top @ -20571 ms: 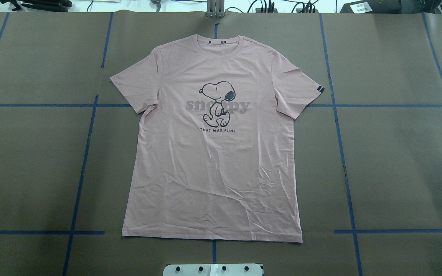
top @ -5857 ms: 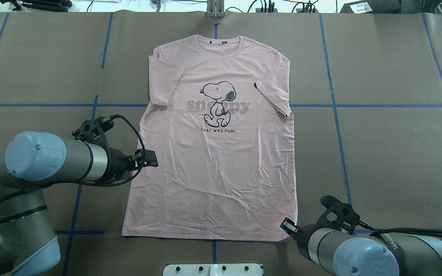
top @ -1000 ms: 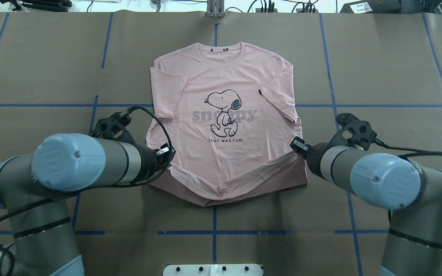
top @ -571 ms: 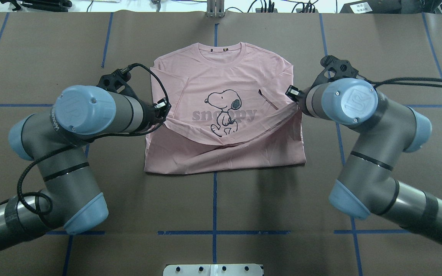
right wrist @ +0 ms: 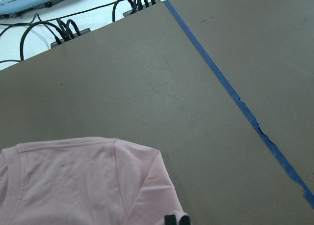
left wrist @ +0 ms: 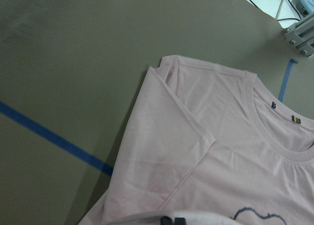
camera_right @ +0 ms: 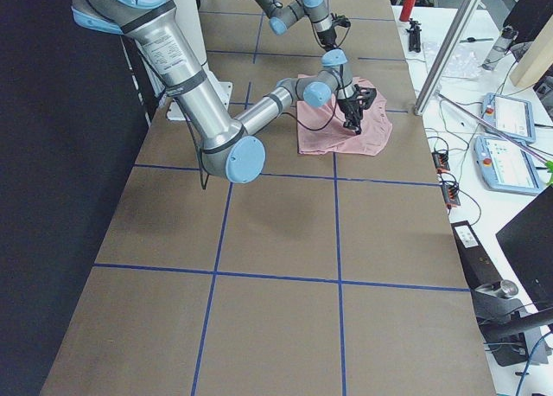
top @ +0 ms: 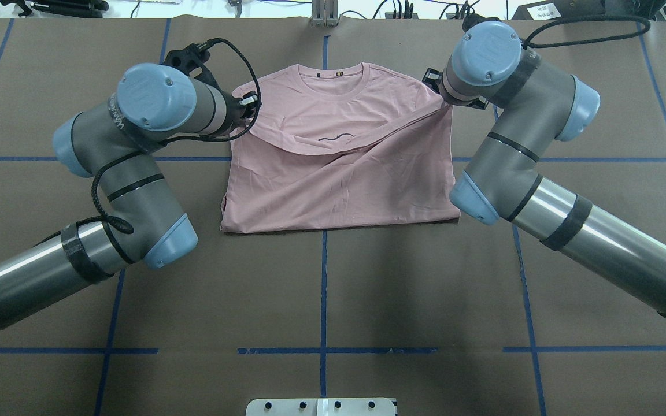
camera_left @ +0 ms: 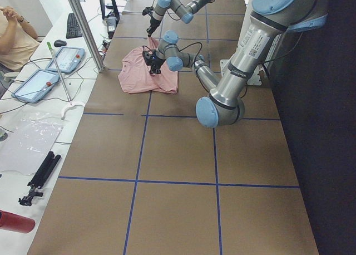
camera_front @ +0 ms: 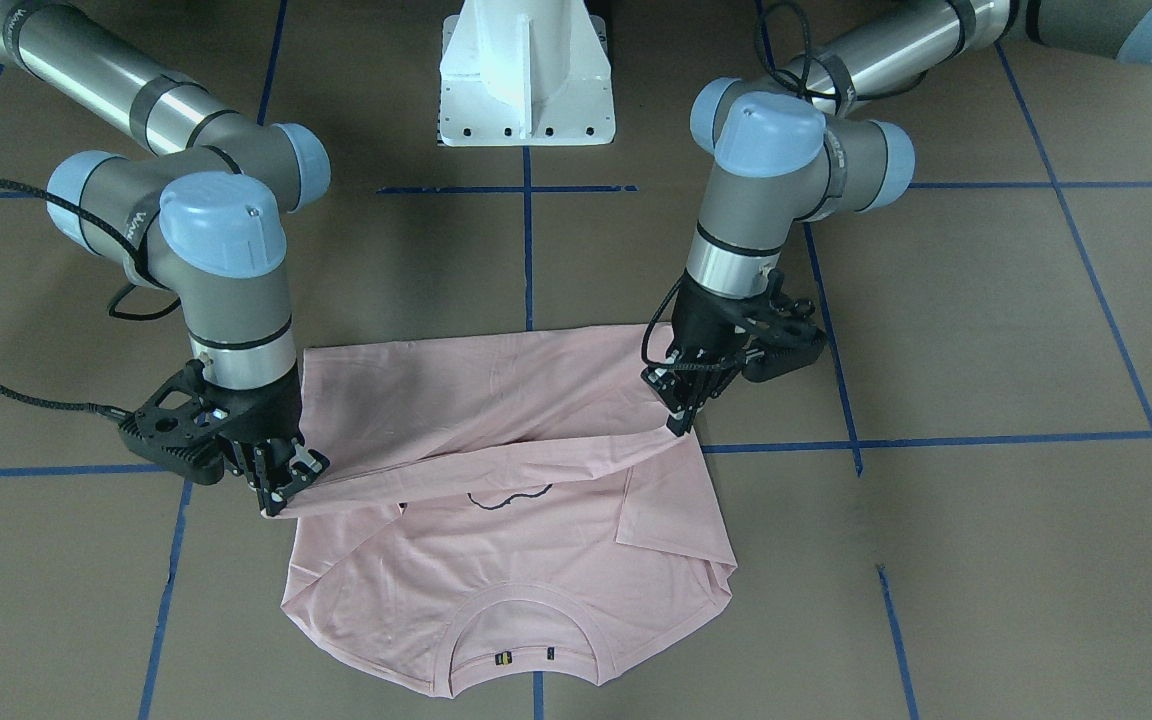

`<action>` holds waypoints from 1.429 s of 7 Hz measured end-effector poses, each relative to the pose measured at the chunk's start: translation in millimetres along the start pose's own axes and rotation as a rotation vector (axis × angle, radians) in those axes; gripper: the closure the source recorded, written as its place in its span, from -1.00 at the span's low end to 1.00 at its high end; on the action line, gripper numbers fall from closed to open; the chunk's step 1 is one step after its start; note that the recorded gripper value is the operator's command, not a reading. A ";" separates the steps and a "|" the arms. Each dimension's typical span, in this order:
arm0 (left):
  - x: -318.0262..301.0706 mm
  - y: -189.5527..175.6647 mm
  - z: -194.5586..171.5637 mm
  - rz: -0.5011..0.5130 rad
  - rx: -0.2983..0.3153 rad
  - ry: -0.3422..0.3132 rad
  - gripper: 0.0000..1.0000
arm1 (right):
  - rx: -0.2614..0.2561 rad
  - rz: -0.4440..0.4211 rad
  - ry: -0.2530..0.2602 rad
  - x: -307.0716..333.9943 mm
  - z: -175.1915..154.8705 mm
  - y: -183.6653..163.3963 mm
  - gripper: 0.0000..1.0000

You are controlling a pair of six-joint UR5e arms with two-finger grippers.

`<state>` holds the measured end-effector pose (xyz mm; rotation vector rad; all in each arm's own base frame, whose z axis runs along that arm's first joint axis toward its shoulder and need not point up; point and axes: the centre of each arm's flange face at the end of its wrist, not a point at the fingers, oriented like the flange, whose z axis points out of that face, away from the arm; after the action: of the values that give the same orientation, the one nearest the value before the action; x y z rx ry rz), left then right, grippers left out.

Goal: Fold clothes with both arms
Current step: 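Lift the hem with both grippers and fold it toward the collar, then lay the hem near the collar and open both grippers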

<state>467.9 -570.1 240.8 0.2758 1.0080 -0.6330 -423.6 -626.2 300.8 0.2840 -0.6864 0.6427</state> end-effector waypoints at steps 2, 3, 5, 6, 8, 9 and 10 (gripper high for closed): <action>7.0 -40.1 2.6 0.055 0.054 -0.016 1.00 | 0.021 -0.014 0.022 -11.9 5.3 -30.9 1.00; 5.2 -50.4 2.4 0.067 0.066 -0.036 1.00 | 0.031 -0.032 0.031 -10.0 5.9 -44.5 1.00; 0.5 -56.0 5.8 0.069 0.069 -0.075 1.00 | 0.028 -0.055 0.057 -9.1 18.2 -49.1 1.00; -2.7 -55.2 10.2 0.067 0.067 -0.093 1.00 | 0.020 -0.066 0.069 -10.6 25.8 -40.6 1.00; -9.4 -50.1 28.2 0.069 0.058 -0.112 1.00 | 0.005 -0.086 0.098 -8.9 44.0 -21.5 1.00; -10.8 -49.2 37.3 0.073 0.056 -0.103 1.00 | 0.000 -0.090 0.114 -5.7 53.6 -17.5 1.00; -9.0 -50.1 47.8 0.075 0.056 -0.088 1.00 | -0.002 -0.091 0.123 -2.0 62.7 -16.1 1.00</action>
<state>467.4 -630.0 276.7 0.3309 0.8921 -0.6005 -445.7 -667.4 345.6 0.2696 -0.5527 0.5674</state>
